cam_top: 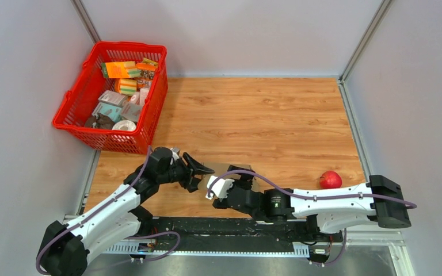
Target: Fold the paper box
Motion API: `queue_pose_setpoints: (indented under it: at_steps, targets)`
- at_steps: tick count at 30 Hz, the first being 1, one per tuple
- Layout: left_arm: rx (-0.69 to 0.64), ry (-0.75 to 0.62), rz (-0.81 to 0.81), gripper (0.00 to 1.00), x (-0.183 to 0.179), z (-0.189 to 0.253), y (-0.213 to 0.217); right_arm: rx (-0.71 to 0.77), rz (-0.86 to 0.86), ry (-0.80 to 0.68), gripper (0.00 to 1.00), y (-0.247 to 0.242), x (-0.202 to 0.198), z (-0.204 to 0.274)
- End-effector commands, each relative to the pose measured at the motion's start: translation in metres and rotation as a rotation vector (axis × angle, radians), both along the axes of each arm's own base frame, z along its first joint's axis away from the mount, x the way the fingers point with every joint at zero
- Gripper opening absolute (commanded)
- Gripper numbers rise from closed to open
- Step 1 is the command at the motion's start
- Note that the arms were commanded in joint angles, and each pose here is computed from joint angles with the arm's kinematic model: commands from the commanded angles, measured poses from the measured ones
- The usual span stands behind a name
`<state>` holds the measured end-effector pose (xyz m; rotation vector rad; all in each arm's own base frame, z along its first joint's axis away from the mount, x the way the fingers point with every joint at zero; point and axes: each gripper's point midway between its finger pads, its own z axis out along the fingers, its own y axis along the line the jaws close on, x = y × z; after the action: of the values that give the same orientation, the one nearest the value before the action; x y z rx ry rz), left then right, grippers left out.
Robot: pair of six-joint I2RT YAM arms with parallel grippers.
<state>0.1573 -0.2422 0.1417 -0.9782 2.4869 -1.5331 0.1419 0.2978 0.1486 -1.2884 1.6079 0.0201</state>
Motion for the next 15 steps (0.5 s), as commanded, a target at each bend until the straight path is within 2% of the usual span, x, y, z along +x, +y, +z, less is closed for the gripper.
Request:
queue_pose_setpoints:
  at_steps: [1,10,13,15]
  targets:
    - [-0.07,0.064,0.002,0.54,-0.011,0.001,0.0,0.064,-0.022,-0.087,0.98,0.014,0.008,0.03]
    - [-0.12,0.059,0.021,0.57,-0.016,0.007,0.003,0.065,-0.001,-0.145,0.86,0.018,0.007,0.022]
    - [-0.125,0.061,0.013,0.62,-0.018,0.008,0.003,0.045,0.014,-0.149,0.79,0.02,0.006,0.018]
    - [-0.13,0.059,0.006,0.65,-0.019,0.009,0.003,0.029,0.009,-0.157,0.7,0.018,0.007,0.015]
